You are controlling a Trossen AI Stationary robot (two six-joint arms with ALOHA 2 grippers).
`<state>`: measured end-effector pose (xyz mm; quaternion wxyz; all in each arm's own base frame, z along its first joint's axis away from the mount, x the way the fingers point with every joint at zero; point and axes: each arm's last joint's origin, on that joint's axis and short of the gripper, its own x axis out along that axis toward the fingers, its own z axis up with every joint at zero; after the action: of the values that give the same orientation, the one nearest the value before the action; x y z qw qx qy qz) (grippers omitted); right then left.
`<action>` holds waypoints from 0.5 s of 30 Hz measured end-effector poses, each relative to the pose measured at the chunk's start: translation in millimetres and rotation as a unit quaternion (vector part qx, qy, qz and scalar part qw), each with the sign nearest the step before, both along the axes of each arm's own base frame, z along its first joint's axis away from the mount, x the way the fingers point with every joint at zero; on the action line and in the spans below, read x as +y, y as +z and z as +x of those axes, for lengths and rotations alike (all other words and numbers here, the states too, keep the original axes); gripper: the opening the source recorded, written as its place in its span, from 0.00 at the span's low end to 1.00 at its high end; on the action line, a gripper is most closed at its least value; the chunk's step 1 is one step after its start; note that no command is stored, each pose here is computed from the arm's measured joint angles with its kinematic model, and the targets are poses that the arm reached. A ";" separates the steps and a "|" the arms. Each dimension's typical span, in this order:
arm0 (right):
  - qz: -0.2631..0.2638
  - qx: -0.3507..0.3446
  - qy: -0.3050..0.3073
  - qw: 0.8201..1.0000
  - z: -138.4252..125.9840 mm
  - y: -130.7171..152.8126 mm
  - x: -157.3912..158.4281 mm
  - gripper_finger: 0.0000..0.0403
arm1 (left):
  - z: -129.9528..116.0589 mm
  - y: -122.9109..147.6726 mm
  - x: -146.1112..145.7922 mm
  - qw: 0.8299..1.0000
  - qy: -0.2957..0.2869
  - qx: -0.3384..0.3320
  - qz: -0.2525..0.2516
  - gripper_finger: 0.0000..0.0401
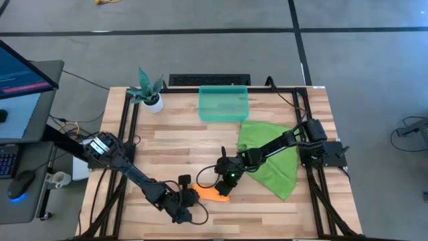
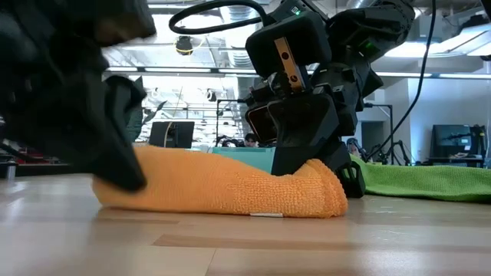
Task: Roll microfiber towels into tight, uniform cylinder then place into a basket
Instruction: Roll the orange towel
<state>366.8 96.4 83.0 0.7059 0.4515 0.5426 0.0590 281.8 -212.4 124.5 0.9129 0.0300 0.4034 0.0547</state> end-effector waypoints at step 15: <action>-0.001 -0.001 0.004 1.000 -0.2 0.1 0.3 0.11 | -4.8 10.9 10.4 0.999 0.032 -0.029 0.018 0.00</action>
<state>366.6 96.7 83.1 0.7066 0.4491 0.5433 0.0619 277.0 -202.0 135.4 0.9211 0.0323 0.3769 0.0922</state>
